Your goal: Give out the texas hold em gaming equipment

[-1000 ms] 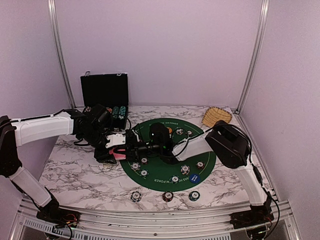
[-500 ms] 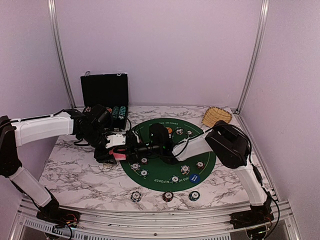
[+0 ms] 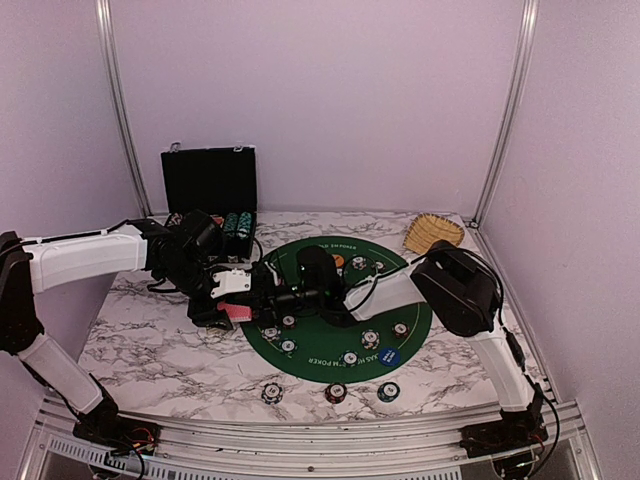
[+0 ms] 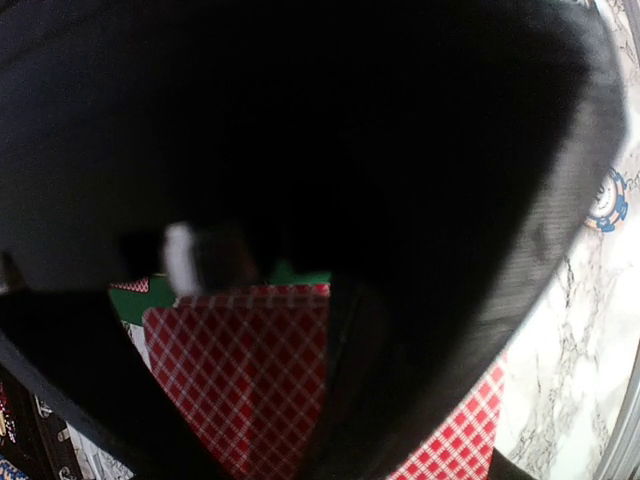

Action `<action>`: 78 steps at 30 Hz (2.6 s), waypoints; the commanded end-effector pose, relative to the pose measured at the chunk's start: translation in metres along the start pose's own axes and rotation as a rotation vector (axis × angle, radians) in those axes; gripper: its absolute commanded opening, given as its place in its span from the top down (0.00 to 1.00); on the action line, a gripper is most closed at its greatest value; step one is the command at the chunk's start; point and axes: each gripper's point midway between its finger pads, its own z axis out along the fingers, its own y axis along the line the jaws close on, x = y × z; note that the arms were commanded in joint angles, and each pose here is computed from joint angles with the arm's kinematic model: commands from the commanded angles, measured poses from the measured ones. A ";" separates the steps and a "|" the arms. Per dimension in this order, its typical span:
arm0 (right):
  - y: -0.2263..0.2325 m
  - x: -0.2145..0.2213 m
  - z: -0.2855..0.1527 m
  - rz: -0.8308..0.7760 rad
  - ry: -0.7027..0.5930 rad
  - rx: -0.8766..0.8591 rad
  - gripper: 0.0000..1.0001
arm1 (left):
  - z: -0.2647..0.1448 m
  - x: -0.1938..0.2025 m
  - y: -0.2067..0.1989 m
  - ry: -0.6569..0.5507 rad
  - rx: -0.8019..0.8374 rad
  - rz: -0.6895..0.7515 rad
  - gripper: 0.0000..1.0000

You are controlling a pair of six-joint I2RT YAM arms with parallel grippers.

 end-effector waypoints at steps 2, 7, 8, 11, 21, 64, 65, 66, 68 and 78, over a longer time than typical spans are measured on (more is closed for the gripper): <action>0.007 -0.003 0.003 -0.033 0.002 0.001 0.38 | -0.005 0.000 -0.003 -0.002 -0.003 0.005 0.48; 0.003 0.000 -0.001 -0.032 0.006 0.021 0.39 | -0.005 0.000 -0.001 0.003 -0.011 0.007 0.49; 0.002 0.000 -0.002 -0.033 0.007 0.027 0.39 | -0.005 0.000 -0.001 0.003 -0.012 0.007 0.49; -0.002 0.000 -0.004 -0.032 0.007 0.048 0.40 | -0.006 -0.001 -0.001 0.002 -0.013 0.007 0.49; 0.001 0.001 -0.022 -0.046 0.001 0.084 0.50 | -0.007 0.000 0.001 0.005 -0.022 0.006 0.50; 0.027 0.019 -0.052 -0.073 0.012 0.097 0.79 | -0.004 0.004 0.002 0.023 -0.024 -0.005 0.52; 0.027 0.019 -0.052 -0.075 0.011 0.098 0.79 | -0.004 0.004 0.002 0.024 -0.025 -0.006 0.52; 0.027 0.018 -0.053 -0.075 0.010 0.099 0.80 | -0.004 0.004 0.002 0.025 -0.024 -0.006 0.52; 0.029 0.018 -0.055 -0.077 0.009 0.098 0.80 | -0.004 0.005 0.001 0.026 -0.024 -0.007 0.53; 0.032 0.018 -0.056 -0.079 0.006 0.093 0.81 | -0.004 0.005 0.002 0.028 -0.027 -0.005 0.53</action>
